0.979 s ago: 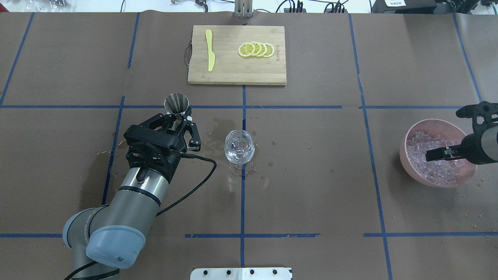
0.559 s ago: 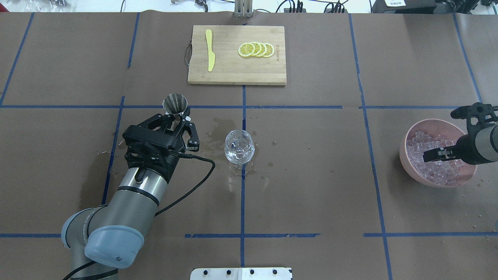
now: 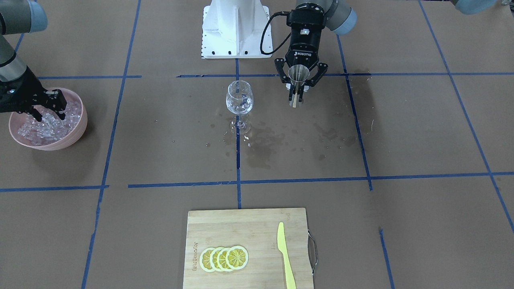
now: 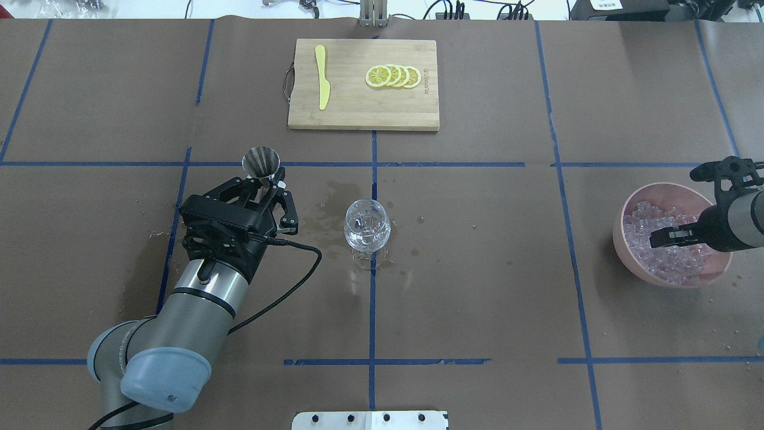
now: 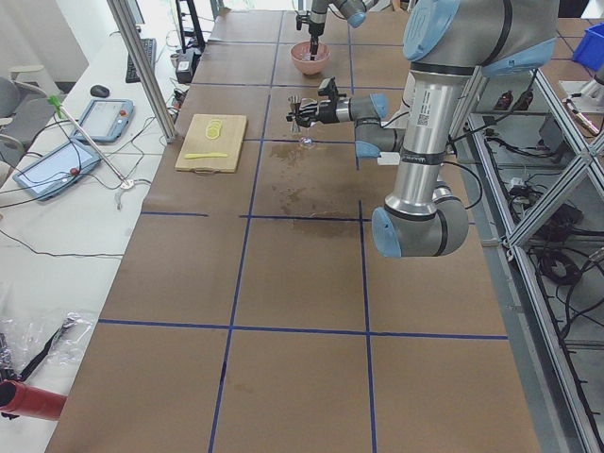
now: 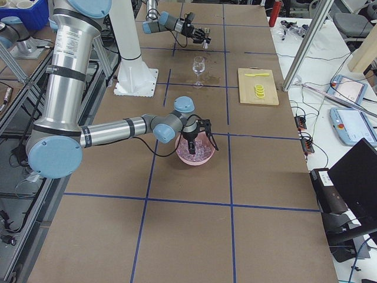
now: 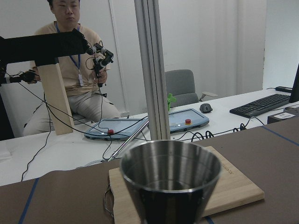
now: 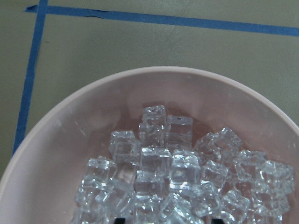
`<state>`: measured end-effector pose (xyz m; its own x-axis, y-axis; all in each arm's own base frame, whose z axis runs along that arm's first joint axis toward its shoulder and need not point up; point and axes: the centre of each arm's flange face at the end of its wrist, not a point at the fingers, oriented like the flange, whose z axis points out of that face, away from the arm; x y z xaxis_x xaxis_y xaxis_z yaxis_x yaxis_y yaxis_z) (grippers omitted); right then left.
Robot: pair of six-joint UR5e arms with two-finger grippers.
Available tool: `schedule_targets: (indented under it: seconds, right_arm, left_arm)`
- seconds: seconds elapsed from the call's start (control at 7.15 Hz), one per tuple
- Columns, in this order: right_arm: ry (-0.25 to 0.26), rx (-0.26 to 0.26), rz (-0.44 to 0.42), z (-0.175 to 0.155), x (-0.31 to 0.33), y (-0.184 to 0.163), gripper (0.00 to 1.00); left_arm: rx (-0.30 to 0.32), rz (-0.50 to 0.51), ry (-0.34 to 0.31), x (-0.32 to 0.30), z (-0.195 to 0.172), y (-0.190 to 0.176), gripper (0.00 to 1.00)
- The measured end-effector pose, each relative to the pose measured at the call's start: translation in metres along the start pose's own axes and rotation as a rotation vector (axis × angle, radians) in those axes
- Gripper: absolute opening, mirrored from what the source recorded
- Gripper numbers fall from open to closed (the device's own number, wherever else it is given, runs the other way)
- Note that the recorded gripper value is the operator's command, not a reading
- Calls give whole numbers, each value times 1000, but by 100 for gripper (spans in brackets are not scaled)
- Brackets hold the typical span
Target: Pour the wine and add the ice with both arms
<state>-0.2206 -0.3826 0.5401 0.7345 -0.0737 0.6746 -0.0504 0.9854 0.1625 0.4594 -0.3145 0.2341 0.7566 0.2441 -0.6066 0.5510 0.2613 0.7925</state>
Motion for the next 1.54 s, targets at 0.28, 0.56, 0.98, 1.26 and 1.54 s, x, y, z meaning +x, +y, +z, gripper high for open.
schedule_targets:
  seconds: [0.28,0.56,0.98,1.26,1.54]
  right_arm:
    - [1,1,1,0,1,0,64]
    - [7,0,3,1,3,0,48]
    - [6,-3,4,1,5,1,22]
    - [6,-4,0,0,5,1,6]
    - [0,5,4,-7,8,-1,0]
  left_arm:
    - [0,0,0,0,0,0,0]
    - [0,0,0,0,0,0,0]
    - [0,0,0,0,0,0,0]
    - [0,1,0,0,0,1,0]
    - [0,1,0,0,0,1,0]
